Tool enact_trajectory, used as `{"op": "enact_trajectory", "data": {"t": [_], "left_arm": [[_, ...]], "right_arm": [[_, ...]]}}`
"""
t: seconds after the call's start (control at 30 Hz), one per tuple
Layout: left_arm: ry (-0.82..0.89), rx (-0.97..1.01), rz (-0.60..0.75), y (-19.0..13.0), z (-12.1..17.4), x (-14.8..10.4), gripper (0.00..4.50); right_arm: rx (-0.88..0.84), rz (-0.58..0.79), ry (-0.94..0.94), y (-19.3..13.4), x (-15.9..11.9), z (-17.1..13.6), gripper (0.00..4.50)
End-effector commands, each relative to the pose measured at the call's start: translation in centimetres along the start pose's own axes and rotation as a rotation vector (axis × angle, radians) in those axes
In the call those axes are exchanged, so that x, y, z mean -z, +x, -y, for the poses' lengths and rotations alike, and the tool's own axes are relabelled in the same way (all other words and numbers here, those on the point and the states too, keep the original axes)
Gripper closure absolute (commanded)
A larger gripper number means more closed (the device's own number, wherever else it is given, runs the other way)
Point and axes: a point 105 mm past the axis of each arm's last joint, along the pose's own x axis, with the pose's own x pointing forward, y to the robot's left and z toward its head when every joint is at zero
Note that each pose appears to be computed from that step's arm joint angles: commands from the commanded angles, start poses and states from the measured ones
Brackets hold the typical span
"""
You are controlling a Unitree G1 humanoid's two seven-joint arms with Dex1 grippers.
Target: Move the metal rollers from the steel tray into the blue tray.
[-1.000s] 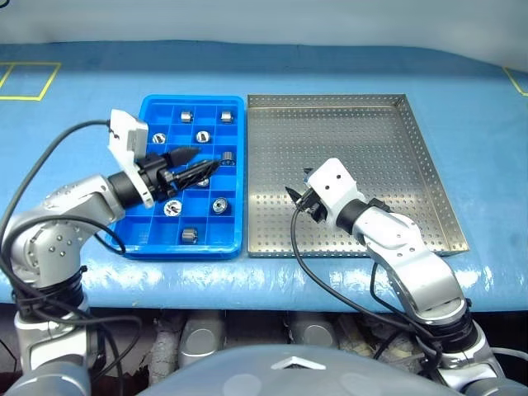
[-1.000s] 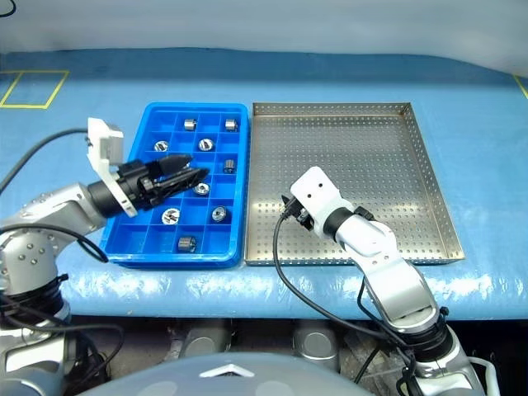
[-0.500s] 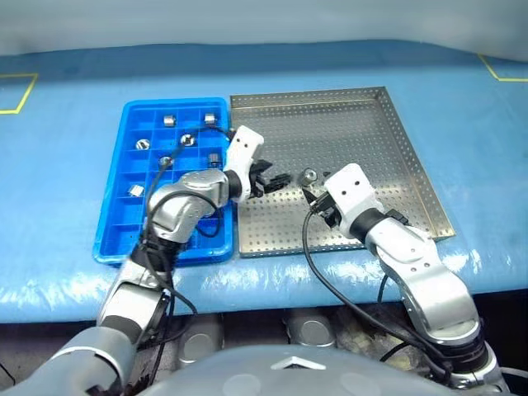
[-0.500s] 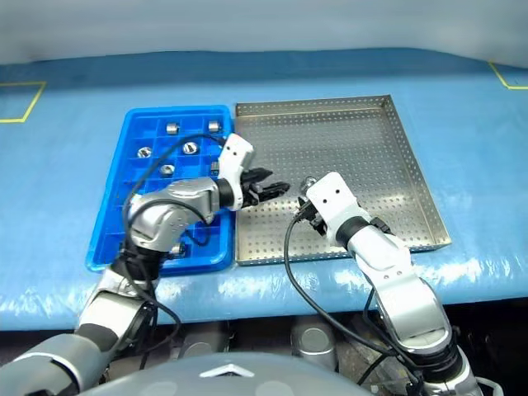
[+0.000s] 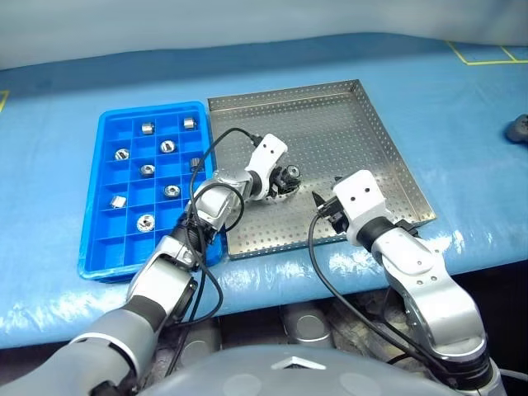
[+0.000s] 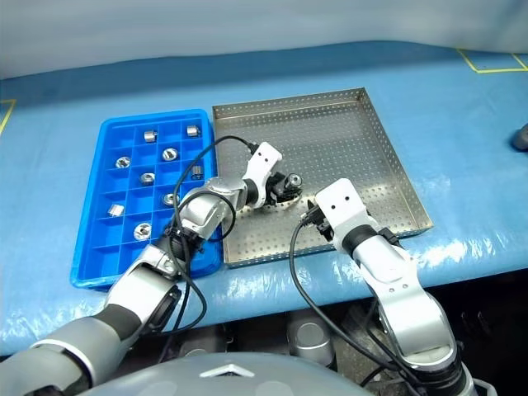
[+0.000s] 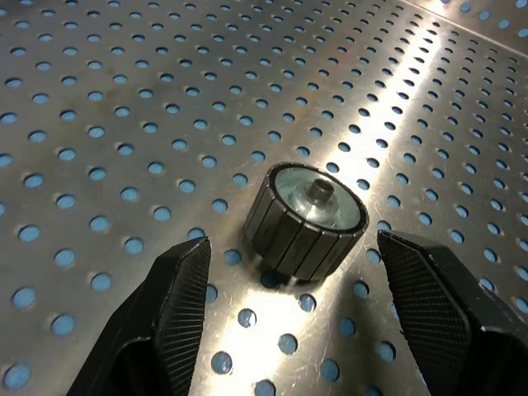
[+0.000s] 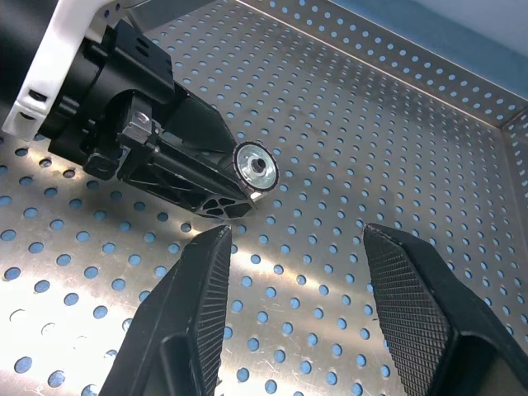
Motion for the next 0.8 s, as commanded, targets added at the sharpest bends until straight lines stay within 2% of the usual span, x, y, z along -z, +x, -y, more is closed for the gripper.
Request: {"op": "enact_trajectory", "data": {"t": [0.03, 0.13, 0.23, 0.27, 0.37, 0.47, 0.6, 0.73, 0.8], "left_arm": [[-0.041, -0.014, -0.046, 0.7, -0.2, 1.4, 0.99], [-0.060, -0.034, -0.059, 0.5, -0.6, 2.0, 1.54], [-0.067, -0.068, -0.055, -0.1, -1.6, 2.0, 2.46], [-0.060, -0.075, -0.052, -0.5, -2.0, 1.9, 2.64], [-0.038, -0.100, -0.028, -1.6, -2.9, 1.2, 2.64], [-0.047, -0.069, 0.062, -3.7, -3.2, -1.3, 2.64], [-0.087, -0.027, 0.184, -9.0, -3.8, -4.7, 2.64], [-0.096, -0.075, 0.192, -15.5, -5.2, -5.2, 2.64], [-0.100, -0.069, 0.191, -17.3, -4.9, -5.2, 2.64]], "right_arm": [[0.025, 0.039, -0.012, -0.5, -0.9, 0.3, 1.84], [0.024, 0.033, -0.015, -0.4, -0.8, 0.2, 1.84], [0.019, 0.033, -0.015, -0.2, -0.7, 0.1, 1.84], [0.016, 0.034, -0.015, -0.1, -0.8, 0.1, 1.84], [0.002, 0.042, -0.018, 0.3, -1.0, -0.1, 1.84], [-0.039, 0.051, -0.017, 0.9, -1.2, -0.6, 1.84], [-0.120, 0.026, -0.019, 1.6, -0.5, -1.7, 1.84], [-0.189, 0.019, -0.016, 2.3, -0.2, -2.7, 1.84], [-0.216, 0.025, -0.018, 2.5, -0.2, -3.0, 1.84]]}}
